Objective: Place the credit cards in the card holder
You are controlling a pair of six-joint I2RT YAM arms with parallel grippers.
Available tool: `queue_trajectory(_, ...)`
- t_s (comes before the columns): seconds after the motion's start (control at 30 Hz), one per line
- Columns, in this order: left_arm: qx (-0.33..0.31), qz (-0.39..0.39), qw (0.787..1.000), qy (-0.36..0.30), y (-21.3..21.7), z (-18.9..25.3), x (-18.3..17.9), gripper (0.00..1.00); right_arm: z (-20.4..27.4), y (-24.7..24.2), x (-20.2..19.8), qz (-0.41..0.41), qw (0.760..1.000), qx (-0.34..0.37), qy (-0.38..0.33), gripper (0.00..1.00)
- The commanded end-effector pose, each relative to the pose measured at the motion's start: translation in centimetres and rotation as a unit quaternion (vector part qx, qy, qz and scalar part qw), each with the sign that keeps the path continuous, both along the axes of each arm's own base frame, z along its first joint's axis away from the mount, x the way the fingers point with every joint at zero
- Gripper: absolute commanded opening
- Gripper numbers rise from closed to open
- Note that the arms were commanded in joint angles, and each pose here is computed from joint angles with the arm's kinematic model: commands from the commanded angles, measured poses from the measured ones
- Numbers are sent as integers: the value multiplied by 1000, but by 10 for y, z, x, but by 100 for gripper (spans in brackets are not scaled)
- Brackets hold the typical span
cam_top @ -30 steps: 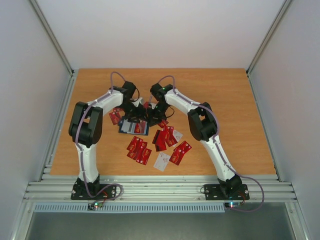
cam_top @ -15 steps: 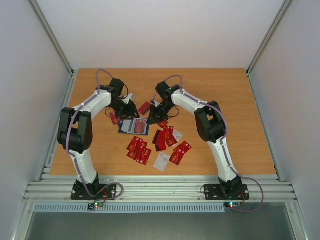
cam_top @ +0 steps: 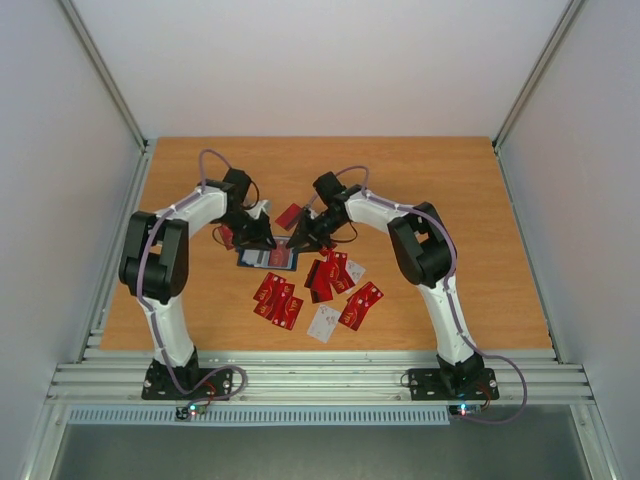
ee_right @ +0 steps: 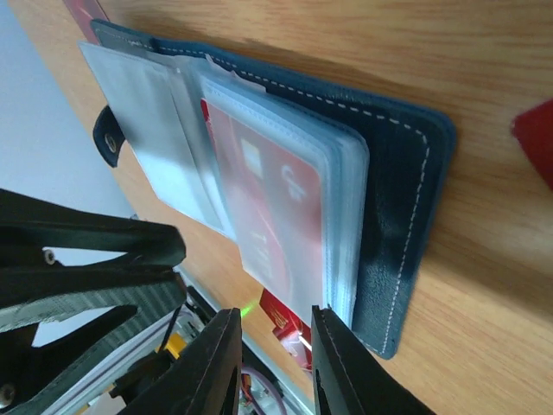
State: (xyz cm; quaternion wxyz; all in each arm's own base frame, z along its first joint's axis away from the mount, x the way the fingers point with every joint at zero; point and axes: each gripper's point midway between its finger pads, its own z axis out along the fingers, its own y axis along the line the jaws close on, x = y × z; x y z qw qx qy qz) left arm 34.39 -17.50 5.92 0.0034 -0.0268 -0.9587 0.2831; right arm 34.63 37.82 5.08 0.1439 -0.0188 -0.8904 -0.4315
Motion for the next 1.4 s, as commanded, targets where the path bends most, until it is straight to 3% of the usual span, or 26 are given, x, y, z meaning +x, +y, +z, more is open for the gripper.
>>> queue_trajectory(0.0,24,-3,1000,2,6,-17,1,19,-4,6,3,-6,1000,7,10,25)
queue_trajectory(0.53,47,0,999,28,14,-42,-9,19,-24,9,-1,5,1000,3,25,26)
queue_trajectory(1.37,-18,18,998,64,-4,-53,-21,18,-18,7,-7,39,999,-36,-8,25)
